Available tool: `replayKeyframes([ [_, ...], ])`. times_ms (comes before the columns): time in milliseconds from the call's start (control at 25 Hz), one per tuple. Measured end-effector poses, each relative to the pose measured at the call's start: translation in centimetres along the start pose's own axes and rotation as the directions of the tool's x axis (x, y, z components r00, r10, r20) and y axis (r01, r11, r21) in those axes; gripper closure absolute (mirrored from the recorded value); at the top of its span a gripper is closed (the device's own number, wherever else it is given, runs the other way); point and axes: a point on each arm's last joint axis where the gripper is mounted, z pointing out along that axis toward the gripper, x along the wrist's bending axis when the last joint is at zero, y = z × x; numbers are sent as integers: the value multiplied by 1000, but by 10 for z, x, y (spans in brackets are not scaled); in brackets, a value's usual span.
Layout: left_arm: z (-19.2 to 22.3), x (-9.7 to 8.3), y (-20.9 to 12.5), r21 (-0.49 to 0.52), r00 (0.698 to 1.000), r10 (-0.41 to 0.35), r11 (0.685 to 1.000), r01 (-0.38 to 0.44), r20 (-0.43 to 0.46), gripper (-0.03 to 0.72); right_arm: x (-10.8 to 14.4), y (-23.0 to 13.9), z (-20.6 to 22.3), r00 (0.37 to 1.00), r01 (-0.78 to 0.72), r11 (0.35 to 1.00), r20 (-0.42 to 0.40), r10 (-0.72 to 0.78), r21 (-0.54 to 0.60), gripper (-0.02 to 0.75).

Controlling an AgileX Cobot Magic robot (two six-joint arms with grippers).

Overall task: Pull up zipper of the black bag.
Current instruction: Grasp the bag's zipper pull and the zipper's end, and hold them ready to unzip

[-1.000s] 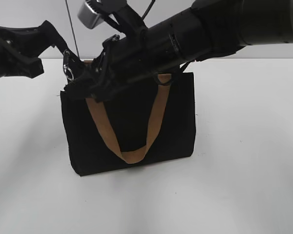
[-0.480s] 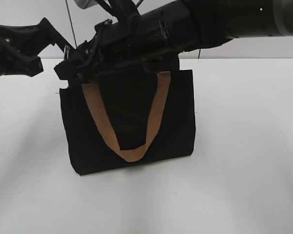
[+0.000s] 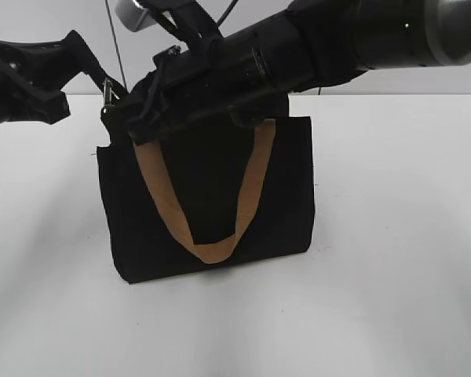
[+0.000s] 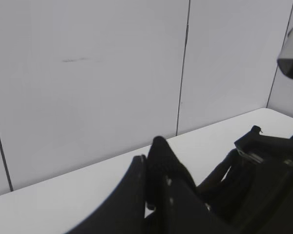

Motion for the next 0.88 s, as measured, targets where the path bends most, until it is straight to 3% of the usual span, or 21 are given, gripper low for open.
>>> replayKeyframes([
  [280,-1,3,-13,140,999,2,990,3,-35,676,2,-3,-6,998,-58,996,-2,58,71,738],
  [560,-6,8,-31,337,996,12,941,17,-85,676,4,-2,-8,995,-97,992,-10,98,84,738],
  [880,-9,10,-39,429,994,20,903,29,-109,676,5,-1,-9,990,-139,987,-29,141,76,738],
])
